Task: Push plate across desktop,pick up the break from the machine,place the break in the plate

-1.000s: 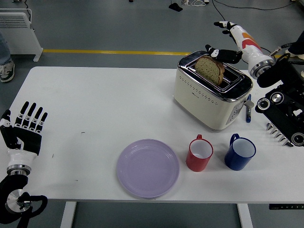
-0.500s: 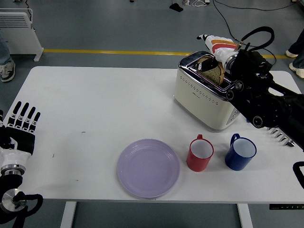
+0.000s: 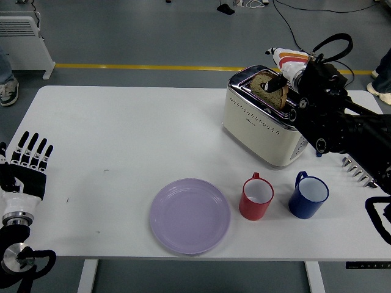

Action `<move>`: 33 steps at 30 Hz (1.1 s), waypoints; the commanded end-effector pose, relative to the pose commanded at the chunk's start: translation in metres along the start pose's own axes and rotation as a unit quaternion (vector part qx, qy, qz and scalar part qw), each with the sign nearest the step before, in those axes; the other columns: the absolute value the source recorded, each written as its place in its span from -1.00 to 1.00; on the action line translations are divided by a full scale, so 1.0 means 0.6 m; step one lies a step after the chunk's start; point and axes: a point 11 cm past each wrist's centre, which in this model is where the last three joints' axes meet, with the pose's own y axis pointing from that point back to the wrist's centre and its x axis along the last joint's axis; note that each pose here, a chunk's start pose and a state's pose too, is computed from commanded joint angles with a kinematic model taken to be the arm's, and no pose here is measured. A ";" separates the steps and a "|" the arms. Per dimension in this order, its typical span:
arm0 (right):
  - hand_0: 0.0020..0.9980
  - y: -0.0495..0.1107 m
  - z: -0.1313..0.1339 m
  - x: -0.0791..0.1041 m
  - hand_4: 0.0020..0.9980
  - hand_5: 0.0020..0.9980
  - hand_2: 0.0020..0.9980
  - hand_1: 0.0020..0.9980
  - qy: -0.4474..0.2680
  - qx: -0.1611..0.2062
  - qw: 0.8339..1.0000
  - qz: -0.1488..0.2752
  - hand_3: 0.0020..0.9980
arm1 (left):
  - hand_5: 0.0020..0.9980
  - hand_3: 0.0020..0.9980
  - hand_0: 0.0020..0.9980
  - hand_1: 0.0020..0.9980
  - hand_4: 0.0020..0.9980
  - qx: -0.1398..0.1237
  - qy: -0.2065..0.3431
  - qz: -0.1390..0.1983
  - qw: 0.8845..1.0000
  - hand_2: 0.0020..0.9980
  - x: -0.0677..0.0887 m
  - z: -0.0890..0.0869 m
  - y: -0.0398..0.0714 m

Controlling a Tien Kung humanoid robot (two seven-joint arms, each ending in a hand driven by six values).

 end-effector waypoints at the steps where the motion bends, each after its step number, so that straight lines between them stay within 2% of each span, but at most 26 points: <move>1: 0.59 -0.001 0.003 -0.001 0.57 -0.44 0.60 0.58 0.001 -0.003 1.000 -0.002 0.73 | 1.00 0.49 0.65 0.64 0.12 0.000 0.000 0.000 1.000 0.61 0.000 0.000 0.000; 2: 0.59 -0.001 0.006 -0.001 0.57 -0.44 0.60 0.58 0.002 -0.006 1.000 -0.003 0.73 | 1.00 0.49 0.65 0.64 0.12 0.000 0.000 0.000 1.000 0.61 0.000 0.000 0.000; 3: 0.44 -0.002 0.007 -0.001 0.55 -0.44 0.44 0.46 0.002 -0.006 1.000 -0.004 0.66 | 1.00 0.49 0.65 0.64 0.12 0.000 0.001 0.000 1.000 0.61 0.000 0.000 0.000; 8: 0.44 -0.003 0.021 -0.009 0.55 -0.44 0.44 0.46 -0.004 -0.018 1.000 -0.015 0.66 | 1.00 0.49 0.65 0.64 0.12 0.001 0.000 0.000 1.000 0.61 -0.001 -0.001 -0.002; 9: 0.36 -0.003 0.022 -0.009 0.54 -0.44 0.37 0.41 -0.005 -0.019 1.000 -0.016 0.63 | 1.00 0.49 0.65 0.63 0.12 0.001 0.000 0.000 1.000 0.61 0.000 -0.001 -0.002; 14: 0.36 -0.003 0.018 -0.008 0.54 -0.44 0.37 0.41 -0.017 -0.012 1.000 -0.010 0.63 | 1.00 0.49 0.65 0.63 0.12 0.002 0.001 0.006 1.000 0.61 0.007 -0.002 0.000; 15: 0.24 -0.003 0.018 -0.008 0.46 -0.46 0.27 0.33 -0.018 -0.011 1.000 -0.010 0.42 | 1.00 0.49 0.65 0.63 0.12 0.002 0.001 0.007 1.000 0.60 0.008 -0.002 0.001; 20: 0.24 -0.003 0.020 -0.013 0.46 -0.46 0.27 0.33 -0.018 -0.009 1.000 -0.016 0.42 | 1.00 0.49 0.65 0.63 0.12 0.002 0.001 0.006 1.000 0.60 0.007 -0.003 0.000; 21: 0.12 -0.003 0.020 -0.014 0.38 -0.52 0.20 0.24 -0.019 -0.009 1.000 -0.017 0.33 | 1.00 0.49 0.65 0.62 0.12 0.003 0.000 0.006 1.000 0.59 0.007 -0.003 0.000; 26: 0.12 -0.003 0.020 -0.022 0.38 -0.52 0.20 0.24 -0.028 -0.008 0.999 -0.030 0.33 | 1.00 0.49 0.65 0.62 0.12 0.005 -0.001 0.009 1.000 0.59 0.010 -0.005 0.001; 27: 0.01 -0.003 0.020 -0.023 0.22 -0.57 0.09 0.13 -0.031 -0.008 0.999 -0.032 0.25 | 1.00 0.49 0.65 0.61 0.12 0.005 -0.001 0.009 1.000 0.59 0.011 -0.005 0.001; 32: 0.01 -0.002 0.019 -0.030 0.22 -0.57 0.09 0.13 -0.041 -0.007 0.998 -0.046 0.25 | 1.00 0.49 0.65 0.61 0.12 0.008 -0.002 0.011 1.000 0.59 0.013 -0.008 0.003; 33: -0.13 -0.002 0.019 -0.032 0.01 -0.66 0.04 0.03 -0.042 -0.007 0.998 -0.049 0.18 | 1.00 0.49 0.65 0.60 0.12 0.009 -0.002 0.011 1.000 0.58 0.013 -0.009 0.003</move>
